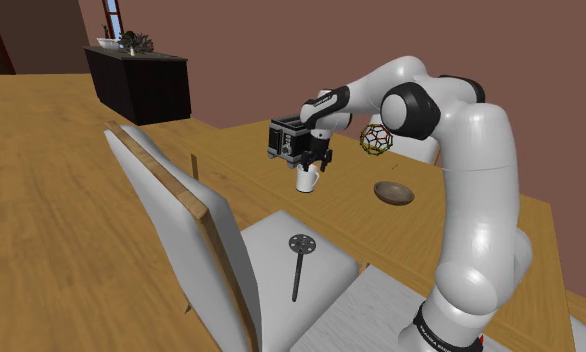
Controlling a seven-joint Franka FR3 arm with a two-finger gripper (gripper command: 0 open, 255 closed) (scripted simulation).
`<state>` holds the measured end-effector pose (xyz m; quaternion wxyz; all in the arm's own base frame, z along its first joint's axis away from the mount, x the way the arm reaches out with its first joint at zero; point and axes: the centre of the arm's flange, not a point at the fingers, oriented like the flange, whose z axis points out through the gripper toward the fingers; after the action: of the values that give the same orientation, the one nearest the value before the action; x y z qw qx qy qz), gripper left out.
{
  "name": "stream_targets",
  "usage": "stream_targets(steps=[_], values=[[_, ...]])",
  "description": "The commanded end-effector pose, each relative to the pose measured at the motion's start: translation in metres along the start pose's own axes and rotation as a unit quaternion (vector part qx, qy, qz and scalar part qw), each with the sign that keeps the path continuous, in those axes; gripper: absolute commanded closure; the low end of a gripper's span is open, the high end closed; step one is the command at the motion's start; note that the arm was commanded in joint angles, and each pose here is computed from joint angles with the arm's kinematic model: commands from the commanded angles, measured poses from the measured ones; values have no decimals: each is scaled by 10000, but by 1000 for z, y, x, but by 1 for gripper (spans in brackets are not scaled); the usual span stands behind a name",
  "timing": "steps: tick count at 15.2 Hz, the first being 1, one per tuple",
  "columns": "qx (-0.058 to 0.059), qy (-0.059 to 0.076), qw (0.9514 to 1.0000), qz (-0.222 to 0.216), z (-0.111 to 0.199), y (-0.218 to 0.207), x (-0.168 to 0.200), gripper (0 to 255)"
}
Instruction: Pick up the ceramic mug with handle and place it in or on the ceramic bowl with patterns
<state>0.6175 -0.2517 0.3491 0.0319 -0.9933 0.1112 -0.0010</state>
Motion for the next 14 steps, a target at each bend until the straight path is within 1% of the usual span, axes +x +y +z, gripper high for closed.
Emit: stream_targets(steps=[1,7,8,14], values=[[0,3,10000,0,2,0,0,0],[0,2,10000,0,2,0,0,0],[0,2,10000,0,2,0,0,255],[0,2,10000,0,2,0,0,255]])
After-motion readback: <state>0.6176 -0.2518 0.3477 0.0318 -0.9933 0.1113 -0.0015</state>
